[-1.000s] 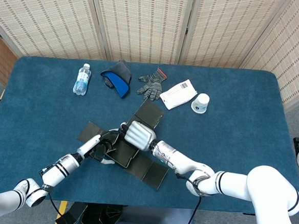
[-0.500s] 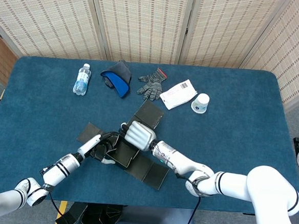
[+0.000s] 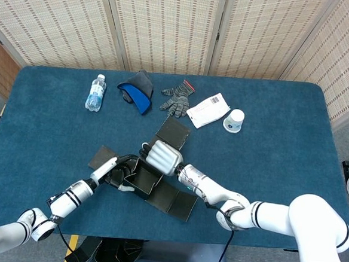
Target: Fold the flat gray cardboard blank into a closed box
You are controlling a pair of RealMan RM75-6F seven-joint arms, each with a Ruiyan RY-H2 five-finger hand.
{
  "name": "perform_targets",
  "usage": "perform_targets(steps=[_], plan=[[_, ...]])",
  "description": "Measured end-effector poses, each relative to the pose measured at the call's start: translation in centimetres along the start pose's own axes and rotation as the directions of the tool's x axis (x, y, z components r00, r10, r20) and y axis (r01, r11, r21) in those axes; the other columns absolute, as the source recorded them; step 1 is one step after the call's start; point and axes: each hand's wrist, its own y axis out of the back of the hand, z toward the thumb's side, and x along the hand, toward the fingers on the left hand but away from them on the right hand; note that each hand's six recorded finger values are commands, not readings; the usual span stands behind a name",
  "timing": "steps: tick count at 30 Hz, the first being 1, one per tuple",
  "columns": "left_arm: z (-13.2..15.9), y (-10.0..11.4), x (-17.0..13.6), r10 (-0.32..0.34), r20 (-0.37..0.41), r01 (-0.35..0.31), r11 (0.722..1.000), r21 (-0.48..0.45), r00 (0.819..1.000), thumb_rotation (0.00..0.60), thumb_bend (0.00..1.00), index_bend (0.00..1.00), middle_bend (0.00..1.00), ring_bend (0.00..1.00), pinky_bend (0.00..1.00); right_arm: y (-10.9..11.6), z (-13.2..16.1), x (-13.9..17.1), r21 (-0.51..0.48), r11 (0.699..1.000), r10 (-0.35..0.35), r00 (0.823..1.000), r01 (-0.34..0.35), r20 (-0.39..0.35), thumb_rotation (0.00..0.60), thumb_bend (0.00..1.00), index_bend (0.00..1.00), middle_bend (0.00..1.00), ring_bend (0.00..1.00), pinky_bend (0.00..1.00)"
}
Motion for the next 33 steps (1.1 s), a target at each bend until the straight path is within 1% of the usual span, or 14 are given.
perform_targets(steps=[2, 5, 8, 11, 15, 20, 24, 29, 33], plan=[[-0.1, 0.1, -0.1, 0.004, -0.001, -0.004, 1.0, -0.001, 1.0, 0.6, 0.1, 0.24, 0.24, 0.51, 0.59, 0.1, -0.2, 0.1, -0.02, 1.0, -0.004, 1.0, 0.004, 0.01, 0.6, 0.15, 0.0, 0.15, 0.79, 0.9], [-0.2, 0.2, -0.2, 0.013, -0.003, -0.013, 1.0, -0.008, 1.0, 0.6, 0.1, 0.24, 0.25, 0.51, 0.59, 0.2, -0.4, 0.2, -0.061, 0.998, -0.01, 1.0, 0.011, 0.025, 0.6, 0.14, 0.0, 0.13, 0.78, 0.9], [-0.4, 0.5, -0.4, 0.024, -0.008, -0.025, 1.0, -0.013, 1.0, 0.6, 0.1, 0.24, 0.25, 0.51, 0.59, 0.5, -0.6, 0.3, -0.144, 0.989, -0.013, 0.999, 0.019, 0.043, 0.6, 0.13, 0.0, 0.12, 0.78, 0.9], [-0.5, 1.0, -0.7, 0.035, -0.014, -0.035, 0.999, -0.009, 0.999, 0.6, 0.1, 0.24, 0.25, 0.51, 0.59, 1.2, -1.0, 0.8, -0.235, 0.971, -0.031, 0.997, 0.046, 0.069, 0.6, 0.13, 0.0, 0.12, 0.78, 0.9], [-0.7, 1.9, -1.4, 0.057, -0.024, -0.058, 0.998, -0.015, 0.998, 0.6, 0.1, 0.24, 0.25, 0.51, 0.59, 1.8, -1.6, 2.3, -0.341, 0.936, -0.05, 0.993, 0.083, 0.102, 0.6, 0.13, 0.0, 0.12, 0.78, 0.9], [-0.9, 3.0, -2.4, 0.085, -0.041, -0.086, 0.995, -0.043, 0.996, 0.6, 0.1, 0.23, 0.25, 0.5, 0.59, 1.4, -2.2, 4.9, -0.423, 0.898, -0.073, 0.988, 0.126, 0.14, 0.6, 0.13, 0.0, 0.12, 0.78, 0.9], [-0.9, 3.8, -3.1, 0.102, -0.053, -0.106, 0.992, -0.07, 0.993, 0.6, 0.1, 0.23, 0.25, 0.5, 0.59, 0.6, -2.4, 7.5, -0.475, 0.863, -0.098, 0.98, 0.171, 0.175, 0.6, 0.13, 0.0, 0.12, 0.78, 0.9], [-0.6, 5.3, -4.0, 0.128, -0.064, -0.135, 0.984, -0.117, 0.99, 0.6, 0.1, 0.23, 0.25, 0.49, 0.59, -1.0, -2.9, 10.5, -0.534, 0.816, -0.108, 0.967, 0.219, 0.232, 0.6, 0.13, 0.0, 0.12, 0.78, 0.9], [-0.3, 6.6, -4.6, 0.151, -0.075, -0.16, 0.978, -0.135, 0.986, 0.6, 0.1, 0.23, 0.25, 0.49, 0.59, -2.1, -3.8, 12.7, -0.57, 0.778, -0.111, 0.951, 0.264, 0.289, 0.6, 0.1, 0.0, 0.13, 0.78, 0.9]])
